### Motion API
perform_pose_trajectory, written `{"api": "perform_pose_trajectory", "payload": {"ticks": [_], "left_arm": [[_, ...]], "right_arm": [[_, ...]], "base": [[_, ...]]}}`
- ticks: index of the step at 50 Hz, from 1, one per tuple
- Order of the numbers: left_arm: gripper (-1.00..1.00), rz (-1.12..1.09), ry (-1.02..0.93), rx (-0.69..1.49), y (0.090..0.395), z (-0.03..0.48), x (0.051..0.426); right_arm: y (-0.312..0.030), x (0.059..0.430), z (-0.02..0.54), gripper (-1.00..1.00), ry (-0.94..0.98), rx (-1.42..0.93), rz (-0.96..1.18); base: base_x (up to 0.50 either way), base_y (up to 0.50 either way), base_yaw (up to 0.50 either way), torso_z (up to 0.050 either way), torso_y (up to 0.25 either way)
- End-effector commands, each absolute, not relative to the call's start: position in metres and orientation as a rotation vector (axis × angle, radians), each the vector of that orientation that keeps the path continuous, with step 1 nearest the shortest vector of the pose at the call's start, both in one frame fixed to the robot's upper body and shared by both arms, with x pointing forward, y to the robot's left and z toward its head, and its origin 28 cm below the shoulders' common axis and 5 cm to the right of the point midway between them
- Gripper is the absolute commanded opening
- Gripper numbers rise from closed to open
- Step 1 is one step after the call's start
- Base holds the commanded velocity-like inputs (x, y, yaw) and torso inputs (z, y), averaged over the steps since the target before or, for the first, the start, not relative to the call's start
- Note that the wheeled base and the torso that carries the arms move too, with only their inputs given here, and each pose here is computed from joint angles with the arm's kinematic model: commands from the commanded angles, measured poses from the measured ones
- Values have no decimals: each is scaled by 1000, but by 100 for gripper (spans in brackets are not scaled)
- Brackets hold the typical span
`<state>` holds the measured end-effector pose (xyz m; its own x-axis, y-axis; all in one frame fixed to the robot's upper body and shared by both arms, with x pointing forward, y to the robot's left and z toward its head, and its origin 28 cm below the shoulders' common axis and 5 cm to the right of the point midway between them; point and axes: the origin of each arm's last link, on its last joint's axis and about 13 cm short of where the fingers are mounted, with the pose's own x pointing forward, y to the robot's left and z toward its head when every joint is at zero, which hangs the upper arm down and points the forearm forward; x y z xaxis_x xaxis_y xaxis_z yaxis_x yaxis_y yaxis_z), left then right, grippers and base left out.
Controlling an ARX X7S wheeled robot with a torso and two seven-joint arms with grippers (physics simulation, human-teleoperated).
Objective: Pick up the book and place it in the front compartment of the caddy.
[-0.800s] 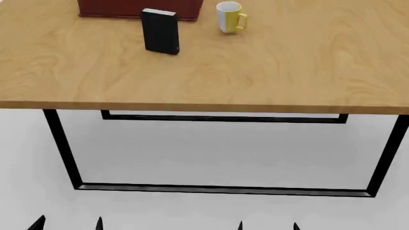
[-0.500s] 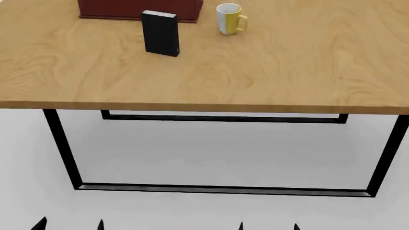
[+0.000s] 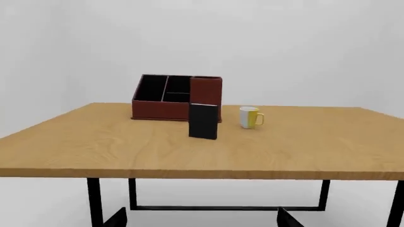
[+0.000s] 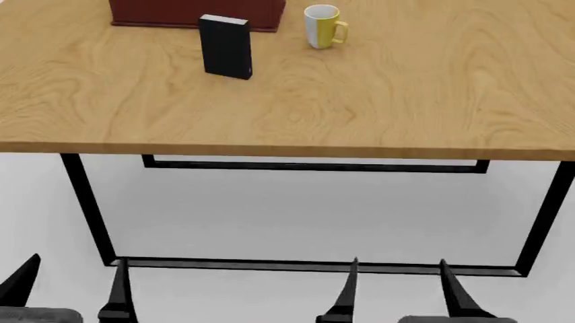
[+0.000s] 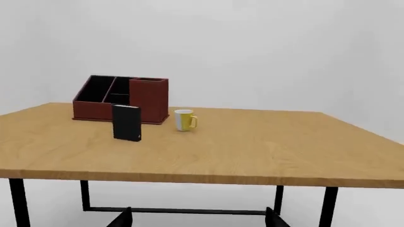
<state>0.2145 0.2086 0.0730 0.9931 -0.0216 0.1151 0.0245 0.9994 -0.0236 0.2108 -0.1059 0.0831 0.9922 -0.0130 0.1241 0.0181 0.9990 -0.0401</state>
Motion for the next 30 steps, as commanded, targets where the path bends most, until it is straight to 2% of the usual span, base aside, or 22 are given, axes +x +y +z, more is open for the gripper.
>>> {"api": "perform_pose_trajectory", "payload": {"ticks": [1,12,20,30], "left_arm": [[100,-2,-230,-14,217,131,213],[100,17,-295,-9,221,177,186],[100,43,-322,-21,224,193,165],[100,64,-330,-26,223,203,144]], "right_arm": [[-115,197,137,100,-216,-91,-48],[-121,171,181,100,-259,-146,-134],[-125,149,208,100,-315,-170,-189],[-120,142,213,100,-323,-183,-183]], "base": [[0,0,0,0,0],[0,0,0,0,0],[0,0,0,0,0],[27,82,0,0,0]]}}
